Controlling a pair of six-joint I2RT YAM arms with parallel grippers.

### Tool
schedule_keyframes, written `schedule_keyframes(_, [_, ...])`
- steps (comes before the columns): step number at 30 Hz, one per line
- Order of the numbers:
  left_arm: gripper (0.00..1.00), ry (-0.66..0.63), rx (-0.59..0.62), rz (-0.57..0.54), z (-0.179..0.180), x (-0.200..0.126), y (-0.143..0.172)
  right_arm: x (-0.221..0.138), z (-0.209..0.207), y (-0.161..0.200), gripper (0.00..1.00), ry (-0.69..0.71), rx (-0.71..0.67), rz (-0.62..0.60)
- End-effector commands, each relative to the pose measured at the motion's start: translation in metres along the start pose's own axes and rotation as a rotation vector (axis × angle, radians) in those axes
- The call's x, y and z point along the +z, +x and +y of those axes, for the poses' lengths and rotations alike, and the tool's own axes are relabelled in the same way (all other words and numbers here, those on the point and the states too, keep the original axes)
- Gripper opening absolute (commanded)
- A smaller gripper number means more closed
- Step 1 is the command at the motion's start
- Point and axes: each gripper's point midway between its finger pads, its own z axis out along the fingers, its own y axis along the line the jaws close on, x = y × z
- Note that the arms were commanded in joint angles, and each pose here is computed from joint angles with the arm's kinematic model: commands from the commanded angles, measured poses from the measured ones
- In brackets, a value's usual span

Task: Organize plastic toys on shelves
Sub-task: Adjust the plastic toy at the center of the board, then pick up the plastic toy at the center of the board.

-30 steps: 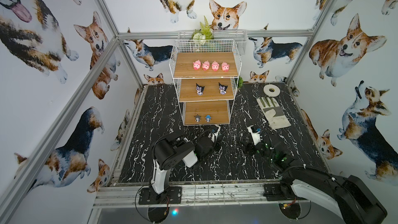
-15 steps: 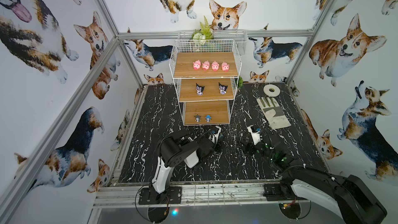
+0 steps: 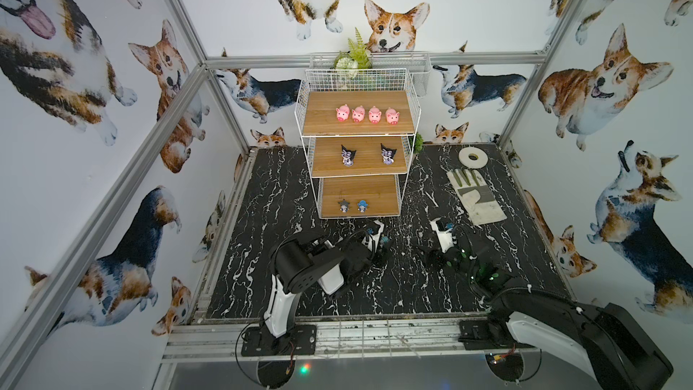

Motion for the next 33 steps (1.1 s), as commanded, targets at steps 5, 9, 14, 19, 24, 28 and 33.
schedule_keyframes(5, [0.76, 0.076, 0.132, -0.061, -0.013, -0.028, -0.024, 0.001, 0.005, -0.011, 0.82, -0.023, -0.019, -0.032])
schedule_keyframes(9, [0.83, 0.113, 0.199, -0.053, -0.01, -0.05, -0.027, 0.003, 0.012, -0.011, 0.84, -0.062, -0.026, -0.019])
schedule_keyframes(14, [0.81, 0.198, 0.255, 0.082, -0.016, -0.05, -0.02, 0.011, 0.017, -0.015, 0.91, -0.087, -0.009, 0.036])
schedule_keyframes(19, [0.81, 0.207, 0.331, 0.186, -0.007, -0.05, -0.01, 0.017, 0.027, -0.019, 0.91, -0.142, -0.038, 0.059])
schedule_keyframes(24, [0.8, 0.222, 0.331, 0.23, -0.004, -0.042, -0.003, 0.026, 0.03, -0.014, 0.9, -0.168, -0.04, 0.088])
schedule_keyframes(28, [0.76, 0.216, 0.301, 0.225, -0.002, -0.034, -0.004, 0.027, 0.028, -0.011, 0.9, -0.163, -0.042, 0.084])
schedule_keyframes(33, [0.7, 0.213, 0.285, 0.205, 0.002, -0.026, -0.008, 0.026, 0.027, -0.009, 0.9, -0.161, -0.046, 0.079])
